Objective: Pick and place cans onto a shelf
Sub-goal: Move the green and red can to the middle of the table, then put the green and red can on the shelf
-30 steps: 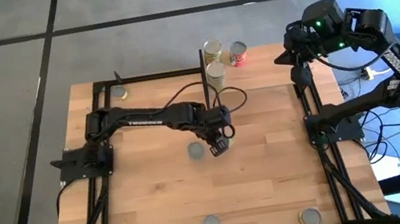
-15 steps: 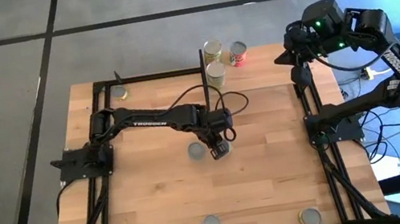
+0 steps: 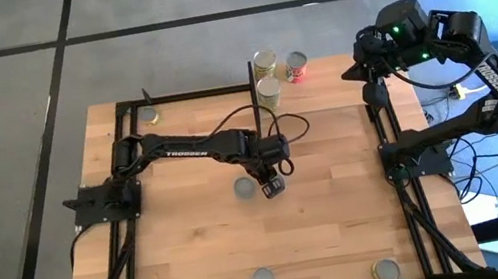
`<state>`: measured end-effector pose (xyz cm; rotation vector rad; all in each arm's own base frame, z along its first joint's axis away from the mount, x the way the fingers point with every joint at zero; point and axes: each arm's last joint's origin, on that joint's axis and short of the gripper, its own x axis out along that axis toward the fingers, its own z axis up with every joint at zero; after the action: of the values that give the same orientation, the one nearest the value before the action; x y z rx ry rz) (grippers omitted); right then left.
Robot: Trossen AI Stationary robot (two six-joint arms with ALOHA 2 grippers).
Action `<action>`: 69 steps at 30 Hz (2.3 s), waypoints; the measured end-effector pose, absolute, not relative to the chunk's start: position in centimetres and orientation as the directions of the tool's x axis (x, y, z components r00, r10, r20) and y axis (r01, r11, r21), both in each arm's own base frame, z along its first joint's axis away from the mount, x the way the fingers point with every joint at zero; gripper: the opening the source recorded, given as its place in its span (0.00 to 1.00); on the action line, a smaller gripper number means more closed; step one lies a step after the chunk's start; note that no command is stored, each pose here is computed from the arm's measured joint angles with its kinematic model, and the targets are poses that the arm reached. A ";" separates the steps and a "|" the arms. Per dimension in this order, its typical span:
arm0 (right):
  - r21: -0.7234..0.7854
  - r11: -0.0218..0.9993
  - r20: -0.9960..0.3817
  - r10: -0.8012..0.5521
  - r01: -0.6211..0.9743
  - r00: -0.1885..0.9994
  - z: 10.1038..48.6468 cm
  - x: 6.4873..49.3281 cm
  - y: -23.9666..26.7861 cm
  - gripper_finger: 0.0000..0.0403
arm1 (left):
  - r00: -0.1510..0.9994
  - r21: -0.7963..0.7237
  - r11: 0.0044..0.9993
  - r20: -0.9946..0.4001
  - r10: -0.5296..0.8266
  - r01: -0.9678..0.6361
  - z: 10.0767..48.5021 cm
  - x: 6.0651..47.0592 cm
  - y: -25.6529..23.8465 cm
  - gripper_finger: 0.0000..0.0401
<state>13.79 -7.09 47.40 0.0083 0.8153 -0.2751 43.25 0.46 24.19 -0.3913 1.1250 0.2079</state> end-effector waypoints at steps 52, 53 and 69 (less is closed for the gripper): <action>0.158 0.979 -0.907 0.093 0.127 0.411 34.4 31.3 -3.8 0.23 | 0.422 -0.058 0.909 -0.896 0.134 -0.412 40.8 25.1 2.5 0.13; 0.153 0.979 -0.914 0.090 0.132 0.395 33.9 31.8 -3.8 0.23 | 0.426 -0.057 0.909 -0.894 0.138 -0.413 41.0 24.8 2.5 0.13; 0.270 0.915 -0.936 0.176 0.300 0.305 27.2 37.2 -3.7 0.23 | 0.457 -0.030 0.902 -0.869 0.190 -0.432 42.7 21.5 2.4 0.13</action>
<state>37.24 -3.69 27.20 0.4369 1.2705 -0.0851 21.52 2.36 42.72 -0.2619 1.0286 0.3882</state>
